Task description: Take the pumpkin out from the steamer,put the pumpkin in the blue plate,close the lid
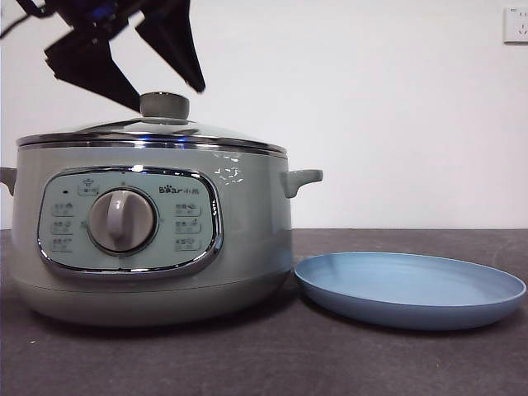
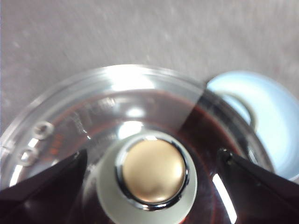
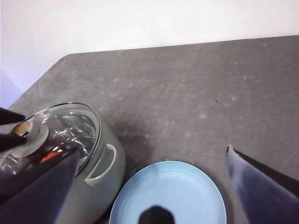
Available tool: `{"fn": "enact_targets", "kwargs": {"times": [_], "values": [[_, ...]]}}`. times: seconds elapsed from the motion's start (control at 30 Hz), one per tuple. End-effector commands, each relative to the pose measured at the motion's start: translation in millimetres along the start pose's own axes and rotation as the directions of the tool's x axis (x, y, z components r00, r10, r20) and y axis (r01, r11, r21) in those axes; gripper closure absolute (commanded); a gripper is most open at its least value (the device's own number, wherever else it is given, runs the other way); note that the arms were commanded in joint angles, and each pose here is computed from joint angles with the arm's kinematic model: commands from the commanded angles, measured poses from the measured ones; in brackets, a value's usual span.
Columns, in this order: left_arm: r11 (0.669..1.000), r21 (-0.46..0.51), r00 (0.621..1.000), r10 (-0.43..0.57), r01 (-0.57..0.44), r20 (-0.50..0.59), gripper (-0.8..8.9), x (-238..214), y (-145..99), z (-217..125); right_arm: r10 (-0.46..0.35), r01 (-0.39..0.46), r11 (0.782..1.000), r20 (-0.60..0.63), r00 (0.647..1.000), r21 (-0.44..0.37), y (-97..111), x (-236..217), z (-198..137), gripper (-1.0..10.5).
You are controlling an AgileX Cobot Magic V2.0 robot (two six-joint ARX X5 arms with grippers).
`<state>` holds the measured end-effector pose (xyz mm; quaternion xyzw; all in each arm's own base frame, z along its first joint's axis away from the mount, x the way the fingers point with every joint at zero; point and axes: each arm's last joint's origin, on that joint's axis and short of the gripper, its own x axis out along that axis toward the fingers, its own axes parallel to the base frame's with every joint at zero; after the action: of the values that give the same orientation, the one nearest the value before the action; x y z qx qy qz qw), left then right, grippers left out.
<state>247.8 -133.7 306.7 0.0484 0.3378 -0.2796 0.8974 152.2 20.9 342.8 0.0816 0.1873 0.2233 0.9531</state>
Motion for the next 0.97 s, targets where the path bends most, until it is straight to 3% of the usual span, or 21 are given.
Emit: {"fn": "enact_targets", "kwargs": {"times": [0.03, 0.13, 0.2, 0.27, 0.3, 0.7, 0.87, 0.97], "values": [[1.0, 0.031, 1.0, 0.004, -0.003, -0.027, 3.47, 6, -2, -2, 0.002, -0.002, 1.0, 0.002, 1.0, 0.001, 0, 0, 1, 3.8], [0.999, 0.039, 0.999, 0.038, -0.036, -0.034, 3.76, 6, -3, -3, 0.002, -0.002, 1.0, 0.002, 1.0, 0.001, 0, 0, 1, 3.8], [0.998, 0.058, 0.999, 0.038, -0.036, -0.034, 5.45, 7, -3, -3, 0.002, -0.002, 1.0, 0.001, 1.0, 0.001, 0, 0, 0, 3.8], [0.996, 0.079, 0.999, 0.037, -0.034, -0.037, 8.06, 7, -4, -3, 0.002, -0.002, 1.0, 0.001, 1.0, 0.001, 0, 0, 0, 3.8], [0.996, 0.086, 0.999, 0.038, -0.035, -0.036, 8.27, 7, -4, -3, 0.002, -0.002, 1.0, 0.0, 1.0, 0.002, 0, 0, 0, 3.8], [0.995, 0.092, 0.997, 0.042, -0.049, 0.072, 8.22, -21, -7, 5, 0.008, -0.007, 1.0, -0.056, 0.998, 0.025, 1, 0, -5, 3.8], [0.995, 0.072, 0.981, 0.058, -0.072, 0.183, 8.22, -61, -11, 7, 0.14, -0.138, 0.99, -0.073, 0.987, 0.022, 5, 9, -4, 5.1], [0.992, 0.067, 0.965, 0.084, -0.104, 0.25, 8.22, -90, -13, 5, 0.193, -0.193, 0.981, -0.074, 0.978, 0.008, 8, 19, -2, 5.1]]}}
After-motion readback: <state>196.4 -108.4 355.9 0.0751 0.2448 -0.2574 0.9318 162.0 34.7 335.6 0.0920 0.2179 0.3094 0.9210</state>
